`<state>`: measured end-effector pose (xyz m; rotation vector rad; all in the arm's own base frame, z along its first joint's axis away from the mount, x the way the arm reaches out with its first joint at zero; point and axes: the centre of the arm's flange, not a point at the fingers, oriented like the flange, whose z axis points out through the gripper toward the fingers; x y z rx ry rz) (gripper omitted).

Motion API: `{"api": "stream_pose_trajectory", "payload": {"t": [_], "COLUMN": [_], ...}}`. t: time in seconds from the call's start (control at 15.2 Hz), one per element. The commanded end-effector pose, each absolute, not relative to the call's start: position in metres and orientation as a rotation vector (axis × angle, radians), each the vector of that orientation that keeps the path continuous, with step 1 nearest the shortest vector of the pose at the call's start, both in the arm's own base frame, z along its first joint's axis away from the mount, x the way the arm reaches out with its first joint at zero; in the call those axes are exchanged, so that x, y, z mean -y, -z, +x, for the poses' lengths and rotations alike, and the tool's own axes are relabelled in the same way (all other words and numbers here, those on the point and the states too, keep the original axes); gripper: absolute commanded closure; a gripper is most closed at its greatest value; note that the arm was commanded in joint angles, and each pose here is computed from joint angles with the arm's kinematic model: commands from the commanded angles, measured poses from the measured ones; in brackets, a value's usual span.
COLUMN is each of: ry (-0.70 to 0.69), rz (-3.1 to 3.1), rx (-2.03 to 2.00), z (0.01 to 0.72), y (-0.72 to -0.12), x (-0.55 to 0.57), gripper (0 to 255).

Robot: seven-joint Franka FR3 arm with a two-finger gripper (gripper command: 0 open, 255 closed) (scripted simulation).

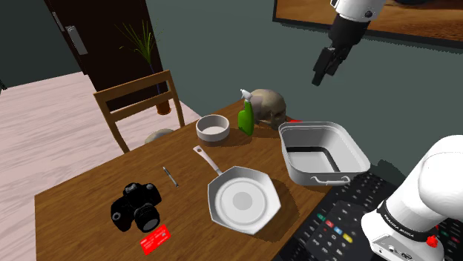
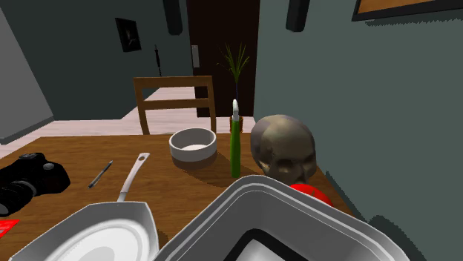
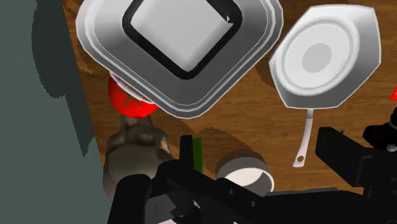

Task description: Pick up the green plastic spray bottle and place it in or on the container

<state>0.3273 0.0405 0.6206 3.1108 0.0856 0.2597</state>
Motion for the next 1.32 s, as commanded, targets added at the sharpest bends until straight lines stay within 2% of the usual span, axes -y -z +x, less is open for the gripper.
{"api": "stream_pose_trajectory", "payload": {"t": [0.0, 1.25], "ry": [-0.260, -0.136], "rz": [3.111, 3.122], "rx": [-0.086, 0.067], "z": [0.327, 0.566], "y": [-0.621, -0.514], "x": [-0.040, -0.032], "gripper": [0, 0]}}
